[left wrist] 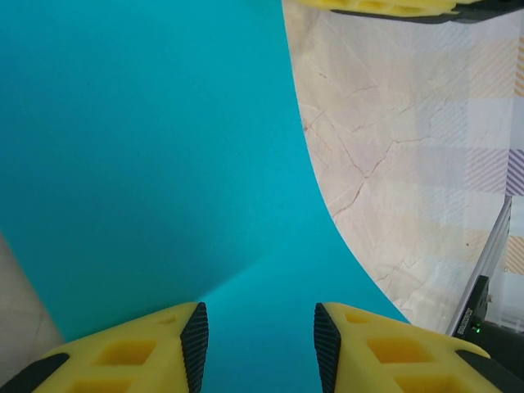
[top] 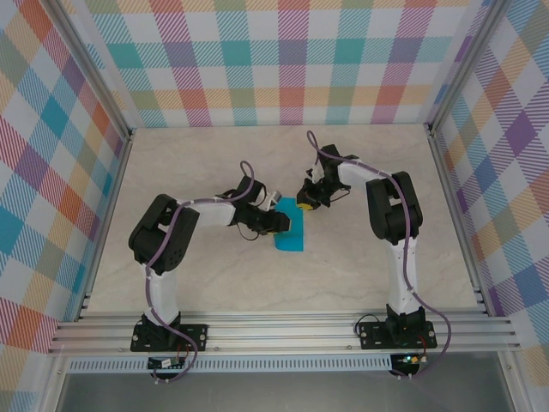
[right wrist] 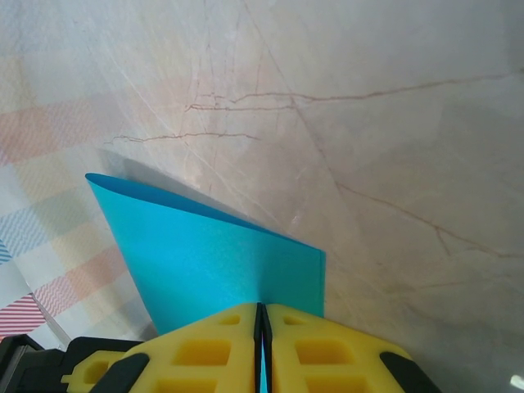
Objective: Fold a paper plane with a square sheet of paper (fold left side to right side)
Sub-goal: First fold the square sheet of paper in half at the center of the table.
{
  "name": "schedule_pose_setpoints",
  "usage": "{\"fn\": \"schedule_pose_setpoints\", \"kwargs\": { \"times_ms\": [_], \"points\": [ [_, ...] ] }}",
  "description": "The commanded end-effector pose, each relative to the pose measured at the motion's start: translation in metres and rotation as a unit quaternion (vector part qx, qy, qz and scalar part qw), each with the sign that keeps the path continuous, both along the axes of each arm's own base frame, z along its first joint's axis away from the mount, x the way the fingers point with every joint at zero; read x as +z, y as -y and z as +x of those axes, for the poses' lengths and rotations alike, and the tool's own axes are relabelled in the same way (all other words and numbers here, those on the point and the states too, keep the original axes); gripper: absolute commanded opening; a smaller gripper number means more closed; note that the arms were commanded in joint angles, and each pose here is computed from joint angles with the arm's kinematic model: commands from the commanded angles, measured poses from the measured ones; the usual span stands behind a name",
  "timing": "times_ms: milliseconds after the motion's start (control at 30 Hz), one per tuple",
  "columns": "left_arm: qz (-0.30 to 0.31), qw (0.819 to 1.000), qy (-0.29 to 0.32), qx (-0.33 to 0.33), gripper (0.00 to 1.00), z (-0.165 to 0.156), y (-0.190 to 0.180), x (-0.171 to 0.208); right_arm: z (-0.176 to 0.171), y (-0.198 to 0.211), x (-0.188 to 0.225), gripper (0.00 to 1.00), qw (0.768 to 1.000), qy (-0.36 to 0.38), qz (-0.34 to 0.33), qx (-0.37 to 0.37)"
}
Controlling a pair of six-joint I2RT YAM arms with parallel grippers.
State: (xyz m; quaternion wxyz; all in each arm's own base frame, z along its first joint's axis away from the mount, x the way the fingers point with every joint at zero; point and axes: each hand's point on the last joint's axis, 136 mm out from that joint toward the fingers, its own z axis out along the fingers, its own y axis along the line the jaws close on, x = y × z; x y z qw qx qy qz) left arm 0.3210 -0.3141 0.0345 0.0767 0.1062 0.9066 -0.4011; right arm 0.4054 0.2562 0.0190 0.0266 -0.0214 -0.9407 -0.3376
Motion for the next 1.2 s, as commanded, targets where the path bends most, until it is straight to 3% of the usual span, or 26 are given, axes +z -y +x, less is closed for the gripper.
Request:
{"fn": "schedule_pose_setpoints", "kwargs": {
  "times_ms": [0, 433, 767, 1167],
  "points": [
    [0.020, 0.999, -0.026, -0.016, 0.41, -0.029, -0.008, -0.011, -0.010, 0.005, -0.021, 0.11, 0.999, -0.028, -0.032, 0.004],
    [-0.002, 0.997, -0.007, -0.073, 0.41, -0.067, 0.000, 0.005, -0.016, 0.005, -0.025, 0.10, 0.999, -0.037, -0.035, 0.007],
    [-0.004, 0.995, -0.004, -0.095, 0.43, -0.079, 0.008, 0.009, -0.016, 0.005, -0.025, 0.10, 0.999, -0.038, -0.036, 0.008],
    [0.020, 0.991, -0.022, -0.130, 0.43, -0.105, 0.008, 0.002, -0.016, 0.004, -0.025, 0.10, 0.999, -0.038, -0.036, 0.009]
  ]
}}
